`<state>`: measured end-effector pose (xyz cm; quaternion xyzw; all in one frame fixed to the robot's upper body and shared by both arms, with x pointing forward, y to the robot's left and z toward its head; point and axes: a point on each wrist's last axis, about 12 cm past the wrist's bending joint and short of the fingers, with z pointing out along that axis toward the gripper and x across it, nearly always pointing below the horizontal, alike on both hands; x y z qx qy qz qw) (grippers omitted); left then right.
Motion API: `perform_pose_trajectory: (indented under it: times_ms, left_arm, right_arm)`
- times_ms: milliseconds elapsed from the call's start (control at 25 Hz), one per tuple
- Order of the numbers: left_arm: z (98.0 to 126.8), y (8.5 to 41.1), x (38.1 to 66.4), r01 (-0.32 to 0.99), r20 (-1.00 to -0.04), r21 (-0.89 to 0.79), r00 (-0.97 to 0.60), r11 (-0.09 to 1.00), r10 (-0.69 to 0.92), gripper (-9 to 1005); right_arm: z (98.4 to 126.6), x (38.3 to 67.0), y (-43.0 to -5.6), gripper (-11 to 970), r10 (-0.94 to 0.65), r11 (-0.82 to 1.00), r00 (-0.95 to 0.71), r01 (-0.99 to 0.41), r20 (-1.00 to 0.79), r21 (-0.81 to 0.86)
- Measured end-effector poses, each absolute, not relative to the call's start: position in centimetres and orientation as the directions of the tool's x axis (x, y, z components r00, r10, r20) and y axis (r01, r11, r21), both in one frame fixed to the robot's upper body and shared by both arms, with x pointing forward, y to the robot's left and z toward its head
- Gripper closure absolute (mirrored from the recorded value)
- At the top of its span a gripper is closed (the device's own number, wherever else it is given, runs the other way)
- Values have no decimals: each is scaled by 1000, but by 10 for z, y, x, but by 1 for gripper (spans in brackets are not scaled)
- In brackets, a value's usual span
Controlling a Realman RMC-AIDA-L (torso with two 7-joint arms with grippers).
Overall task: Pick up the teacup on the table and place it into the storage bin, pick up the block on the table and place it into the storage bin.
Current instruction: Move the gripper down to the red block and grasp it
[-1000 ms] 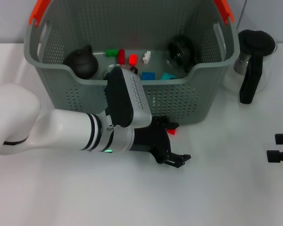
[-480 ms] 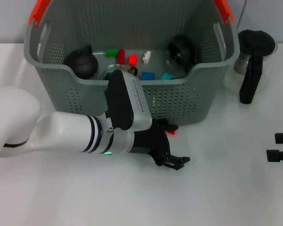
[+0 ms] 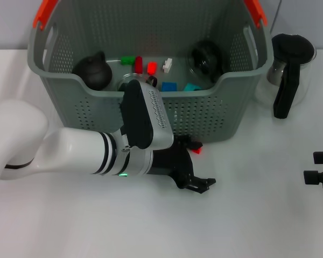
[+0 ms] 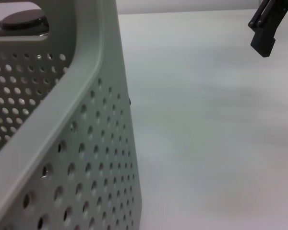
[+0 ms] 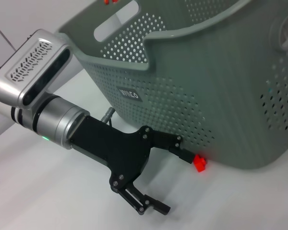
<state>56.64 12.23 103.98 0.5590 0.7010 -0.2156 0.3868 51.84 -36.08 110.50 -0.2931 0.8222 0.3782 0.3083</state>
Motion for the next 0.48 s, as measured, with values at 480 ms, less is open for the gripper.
perform_pose_trajectory:
  times_ms: [480]
  left_arm:
    - [1068, 115, 545, 994, -857, -79, -106, 74, 503, 62]
  right_arm:
    - [1107, 522, -357, 19, -270, 530, -630, -729, -728, 434]
